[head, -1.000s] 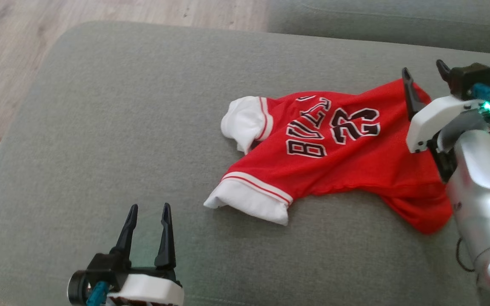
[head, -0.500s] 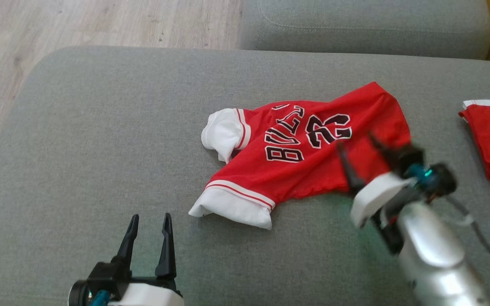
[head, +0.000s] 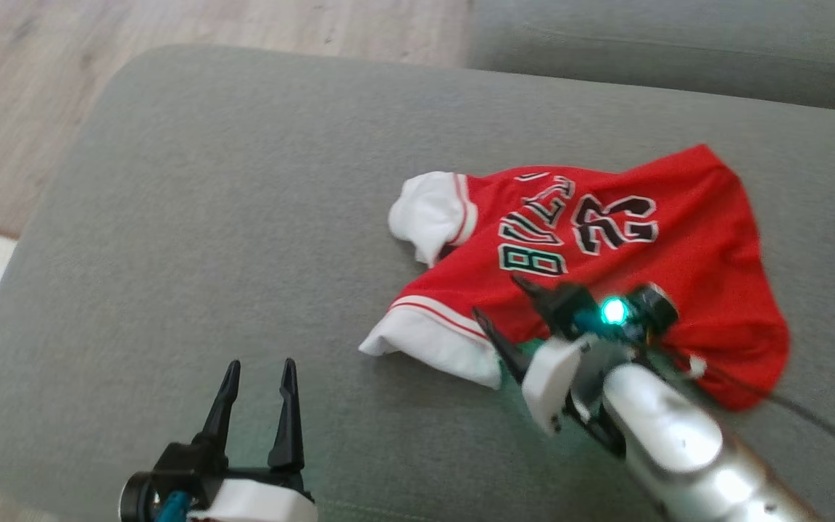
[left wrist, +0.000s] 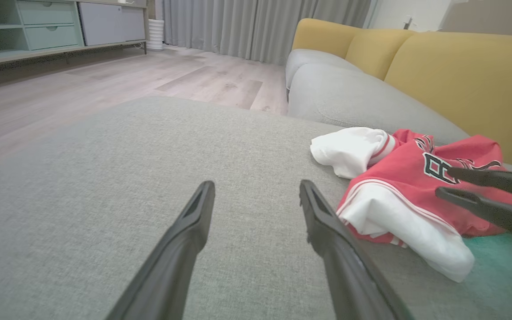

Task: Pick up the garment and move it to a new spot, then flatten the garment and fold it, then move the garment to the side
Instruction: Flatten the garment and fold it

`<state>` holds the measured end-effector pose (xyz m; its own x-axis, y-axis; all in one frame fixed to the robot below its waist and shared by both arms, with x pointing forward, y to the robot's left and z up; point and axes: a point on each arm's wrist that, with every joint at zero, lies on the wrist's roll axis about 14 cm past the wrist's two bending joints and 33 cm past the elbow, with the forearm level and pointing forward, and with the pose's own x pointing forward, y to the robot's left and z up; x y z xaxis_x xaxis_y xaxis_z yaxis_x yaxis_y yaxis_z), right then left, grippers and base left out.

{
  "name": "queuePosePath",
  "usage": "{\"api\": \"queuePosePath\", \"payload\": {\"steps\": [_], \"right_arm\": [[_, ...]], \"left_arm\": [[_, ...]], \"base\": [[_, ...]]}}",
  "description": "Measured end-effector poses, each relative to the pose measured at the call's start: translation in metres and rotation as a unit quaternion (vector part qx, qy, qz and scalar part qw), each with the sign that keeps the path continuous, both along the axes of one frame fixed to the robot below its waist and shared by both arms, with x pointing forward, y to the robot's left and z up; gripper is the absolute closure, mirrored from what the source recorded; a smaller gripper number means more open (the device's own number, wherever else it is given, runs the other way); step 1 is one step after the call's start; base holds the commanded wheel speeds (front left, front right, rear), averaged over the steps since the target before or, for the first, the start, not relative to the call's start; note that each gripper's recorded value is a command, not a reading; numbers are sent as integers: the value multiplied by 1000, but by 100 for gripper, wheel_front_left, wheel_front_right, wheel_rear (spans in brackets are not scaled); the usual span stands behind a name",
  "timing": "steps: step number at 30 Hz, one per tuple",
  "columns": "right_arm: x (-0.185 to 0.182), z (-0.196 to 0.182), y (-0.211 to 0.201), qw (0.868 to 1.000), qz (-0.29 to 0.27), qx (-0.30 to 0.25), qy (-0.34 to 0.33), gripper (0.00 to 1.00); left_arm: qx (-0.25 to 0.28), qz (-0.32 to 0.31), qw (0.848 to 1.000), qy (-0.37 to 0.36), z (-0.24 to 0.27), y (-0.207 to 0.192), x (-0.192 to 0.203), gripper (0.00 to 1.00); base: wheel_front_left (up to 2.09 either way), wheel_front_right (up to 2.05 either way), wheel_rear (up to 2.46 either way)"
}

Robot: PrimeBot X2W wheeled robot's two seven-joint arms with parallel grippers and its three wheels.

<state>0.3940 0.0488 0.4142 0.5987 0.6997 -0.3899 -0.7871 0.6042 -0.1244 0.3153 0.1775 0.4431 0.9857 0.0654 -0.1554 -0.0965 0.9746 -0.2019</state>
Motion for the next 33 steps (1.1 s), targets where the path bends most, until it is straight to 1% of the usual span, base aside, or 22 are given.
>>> {"api": "queuePosePath", "payload": {"steps": [3,4,8,11,12,13,14,15,19,23,24,27,29,31,33], "right_arm": [[12,7,16,999,35,-19,-21,0],[17,-2,18,997,50,-59,-15,0],[8,-37,12,988,74,-136,30,0],[11,-44,14,984,78,-152,45,0],[15,-42,15,984,78,-152,45,7],[18,-42,16,984,77,-153,46,51],[20,-42,16,984,76,-153,47,74],[21,-42,15,984,72,-153,51,100],[31,-41,6,987,56,-143,50,100],[59,-14,2,995,25,-99,17,100],[59,-14,2,995,25,-99,17,100],[90,16,-5,998,-14,-56,-14,100],[106,31,-12,998,-39,-33,-27,100],[117,40,-19,997,-65,-13,-25,100],[123,38,-28,996,-84,-14,-18,100]], "left_arm": [[0,16,1000,3,-1,8,-3,0],[-3,28,1000,3,-1,14,-5,0],[-4,51,999,11,-5,24,-13,0],[-4,65,998,17,-8,31,-19,0],[-5,68,998,18,-8,32,-20,0],[-5,71,997,19,-9,33,-21,0],[-6,73,997,20,-9,34,-22,0],[-6,74,997,21,-10,34,-22,0],[-11,76,997,20,-10,33,-19,0],[-14,72,997,18,-9,31,-16,0],[-14,72,997,18,-9,31,-16,0],[-15,65,998,18,-9,28,-14,0],[-13,62,998,18,-10,27,-13,0],[-15,59,998,17,-10,26,-12,0],[-15,59,998,18,-10,25,-12,0]], "base": [[0,0,0],[0,0,0],[0,0,0],[0,0,0],[0,0,0],[0,0,0],[0,0,0],[0,0,0],[0,0,0],[0,0,0],[0,0,0],[0,0,0],[0,0,0],[0,0,0],[0,0,0]]}}
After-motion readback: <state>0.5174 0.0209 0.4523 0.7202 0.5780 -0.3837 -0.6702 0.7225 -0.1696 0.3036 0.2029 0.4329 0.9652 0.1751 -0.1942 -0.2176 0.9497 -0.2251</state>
